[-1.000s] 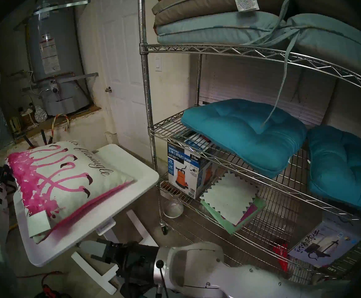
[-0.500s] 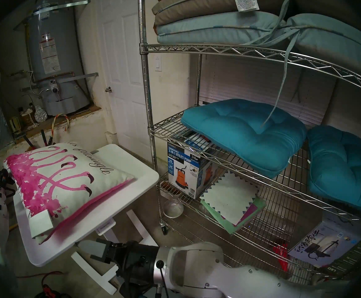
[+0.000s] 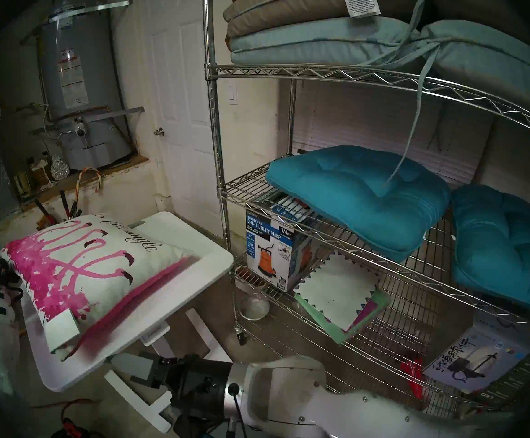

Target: Take cushion off the shelf

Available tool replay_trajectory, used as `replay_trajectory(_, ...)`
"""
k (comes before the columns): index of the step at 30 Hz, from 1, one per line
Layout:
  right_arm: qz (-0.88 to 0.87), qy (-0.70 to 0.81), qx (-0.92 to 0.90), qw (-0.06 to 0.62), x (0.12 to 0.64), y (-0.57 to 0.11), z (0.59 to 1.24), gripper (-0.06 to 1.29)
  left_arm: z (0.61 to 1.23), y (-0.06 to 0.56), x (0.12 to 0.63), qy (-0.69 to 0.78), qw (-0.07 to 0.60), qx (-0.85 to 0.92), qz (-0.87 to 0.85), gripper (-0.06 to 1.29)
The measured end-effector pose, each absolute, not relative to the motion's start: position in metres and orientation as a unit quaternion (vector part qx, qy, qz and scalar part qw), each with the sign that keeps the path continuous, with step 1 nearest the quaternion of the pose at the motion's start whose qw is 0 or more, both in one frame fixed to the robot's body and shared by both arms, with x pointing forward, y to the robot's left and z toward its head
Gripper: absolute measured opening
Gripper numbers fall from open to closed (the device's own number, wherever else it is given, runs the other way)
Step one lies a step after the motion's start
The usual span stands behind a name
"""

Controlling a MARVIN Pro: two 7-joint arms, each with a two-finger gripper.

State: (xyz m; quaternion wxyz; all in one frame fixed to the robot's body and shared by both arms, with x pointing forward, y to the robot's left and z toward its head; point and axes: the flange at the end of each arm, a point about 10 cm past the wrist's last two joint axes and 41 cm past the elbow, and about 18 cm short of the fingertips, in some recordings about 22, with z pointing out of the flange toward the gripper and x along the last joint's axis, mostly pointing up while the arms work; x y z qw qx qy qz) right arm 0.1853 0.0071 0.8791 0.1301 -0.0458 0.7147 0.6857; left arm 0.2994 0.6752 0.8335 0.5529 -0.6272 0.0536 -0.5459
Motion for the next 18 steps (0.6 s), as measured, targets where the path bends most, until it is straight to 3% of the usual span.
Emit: replay_trajectory(18, 0.692, 0.709, -0.048, 0.127, 0.185, 0.008, 0.877, 1.24, 0.811, 0.647, 0.304, -0.019, 0.516, -0.656, -0.551, 1.27)
